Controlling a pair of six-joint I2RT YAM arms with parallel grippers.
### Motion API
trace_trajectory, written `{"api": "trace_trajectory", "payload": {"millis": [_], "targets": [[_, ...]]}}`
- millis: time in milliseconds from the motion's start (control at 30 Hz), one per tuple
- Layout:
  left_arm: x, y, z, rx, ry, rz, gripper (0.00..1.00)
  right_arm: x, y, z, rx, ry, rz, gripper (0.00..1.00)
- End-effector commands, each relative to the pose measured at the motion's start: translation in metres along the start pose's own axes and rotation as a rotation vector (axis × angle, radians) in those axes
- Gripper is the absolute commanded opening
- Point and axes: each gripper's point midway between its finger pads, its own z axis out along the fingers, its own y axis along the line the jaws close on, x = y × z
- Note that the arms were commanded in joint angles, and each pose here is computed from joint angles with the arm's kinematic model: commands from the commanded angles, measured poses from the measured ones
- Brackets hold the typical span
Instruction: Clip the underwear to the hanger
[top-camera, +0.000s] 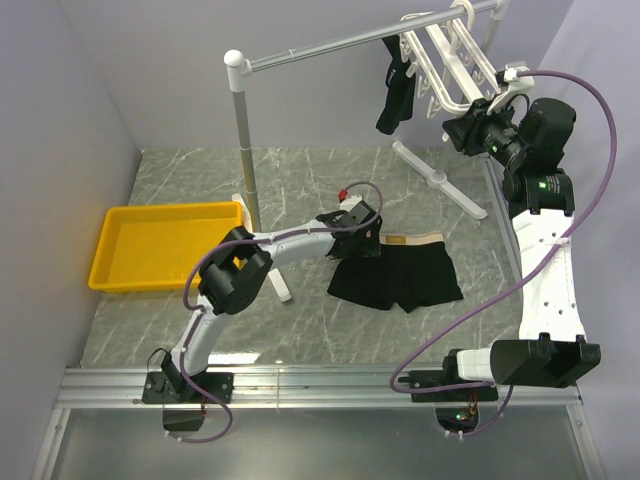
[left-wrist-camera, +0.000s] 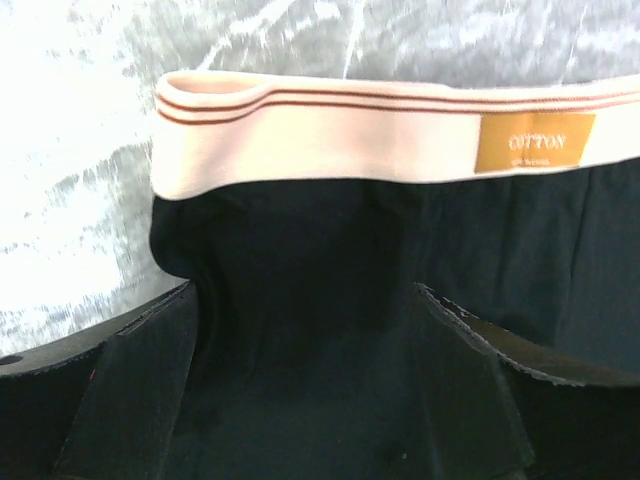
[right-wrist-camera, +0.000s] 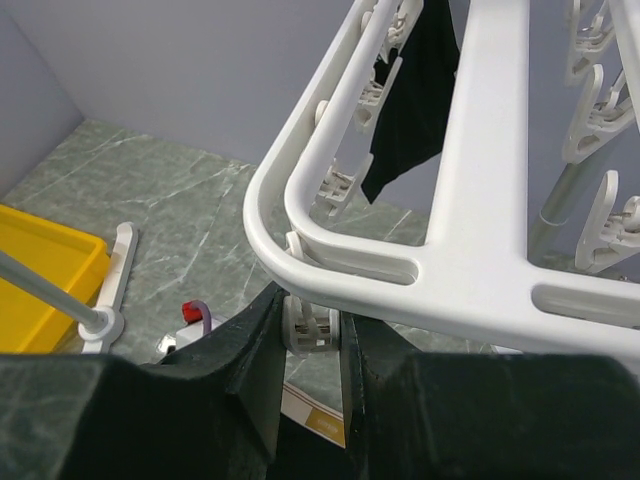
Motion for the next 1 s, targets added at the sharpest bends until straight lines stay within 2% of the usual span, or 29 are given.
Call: {"api": "trace_trajectory", "payload": {"millis": [0, 167, 300, 400, 667, 967], "targets": [[0.005, 0.016, 0.016, -0.082, -0.014, 0.041, 0.88, -0.020, 0.007, -0.009, -0.003, -0.064, -0.029, 0.00], [-0.008, 0.019, 0.012, -0.111, -0.071, 0.100, 0.88, -0.018, 0.008, -0.009, -0.007, -0.064, -0.029, 0.00], [-0.018, 0.016, 0.006, -0.112, -0.106, 0.120, 0.92, -0.017, 0.008, -0.008, -0.012, -0.063, -0.028, 0.00], [-0.023, 0.013, 0.007, -0.109, -0.117, 0.136, 0.98, -0.018, 0.008, -0.008, -0.011, -0.064, -0.029, 0.00], [-0.034, -0.019, 0.013, -0.036, -0.143, 0.122, 0.99, -0.017, 0.008, -0.009, -0.009, -0.060, -0.031, 0.00], [-0.012, 0.001, 0.043, -0.095, -0.093, 0.142, 0.99, -0.017, 0.007, -0.009, -0.004, -0.056, -0.038, 0.00]]}}
